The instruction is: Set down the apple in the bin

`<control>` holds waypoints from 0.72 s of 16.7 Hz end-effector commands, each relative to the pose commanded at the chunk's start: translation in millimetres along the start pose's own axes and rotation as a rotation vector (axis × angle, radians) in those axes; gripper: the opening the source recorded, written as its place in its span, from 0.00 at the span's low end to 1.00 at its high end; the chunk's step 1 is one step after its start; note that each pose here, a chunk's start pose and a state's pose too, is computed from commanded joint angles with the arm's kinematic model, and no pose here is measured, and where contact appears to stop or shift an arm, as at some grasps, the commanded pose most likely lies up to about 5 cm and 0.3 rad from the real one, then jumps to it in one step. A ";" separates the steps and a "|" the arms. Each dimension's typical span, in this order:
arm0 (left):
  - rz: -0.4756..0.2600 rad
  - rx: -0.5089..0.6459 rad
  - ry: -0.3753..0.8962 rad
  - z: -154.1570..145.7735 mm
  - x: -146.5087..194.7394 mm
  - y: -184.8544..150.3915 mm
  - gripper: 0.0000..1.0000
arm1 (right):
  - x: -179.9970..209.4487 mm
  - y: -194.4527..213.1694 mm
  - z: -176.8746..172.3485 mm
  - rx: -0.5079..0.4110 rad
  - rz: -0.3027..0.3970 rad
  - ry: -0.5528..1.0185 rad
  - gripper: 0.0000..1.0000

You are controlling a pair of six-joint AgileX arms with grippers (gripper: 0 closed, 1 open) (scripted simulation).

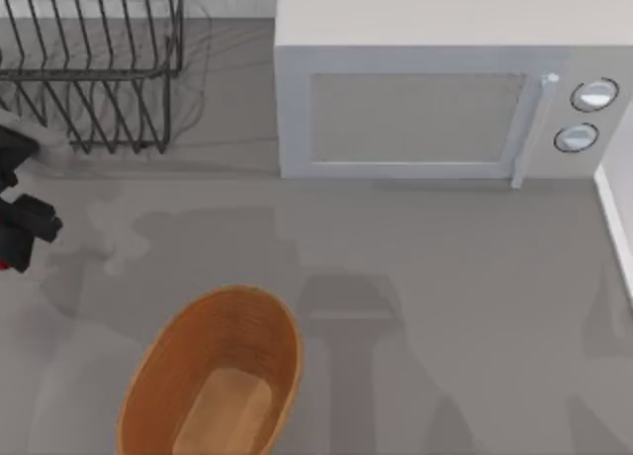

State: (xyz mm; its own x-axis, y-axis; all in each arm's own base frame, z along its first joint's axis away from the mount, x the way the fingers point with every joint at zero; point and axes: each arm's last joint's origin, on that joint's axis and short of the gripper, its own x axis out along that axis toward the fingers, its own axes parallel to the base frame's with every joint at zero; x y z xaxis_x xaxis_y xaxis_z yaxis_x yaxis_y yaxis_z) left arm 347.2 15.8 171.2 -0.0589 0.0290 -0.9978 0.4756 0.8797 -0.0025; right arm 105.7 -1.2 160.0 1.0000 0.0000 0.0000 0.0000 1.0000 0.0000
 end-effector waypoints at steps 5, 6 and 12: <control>-0.009 0.003 0.015 -10.7 -70.6 -4.6 0.00 | 0.0 0.0 0.0 0.000 0.000 0.000 1.00; -0.004 0.003 0.006 -13.2 -81.1 -5.8 0.00 | 0.0 0.0 0.0 0.000 0.000 0.000 1.00; 0.001 0.000 -0.002 -15.8 -89.9 -5.9 0.00 | 0.0 0.0 0.0 0.000 0.000 0.000 1.00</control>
State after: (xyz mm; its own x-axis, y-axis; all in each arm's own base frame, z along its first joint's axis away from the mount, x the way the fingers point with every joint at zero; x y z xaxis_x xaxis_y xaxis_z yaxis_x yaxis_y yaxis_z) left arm 335.8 15.5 261.9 -0.0568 0.0293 -0.9980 0.4759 0.8795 -0.0012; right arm 105.7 -1.2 160.0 1.0000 0.0000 0.0000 0.0000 1.0000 0.0000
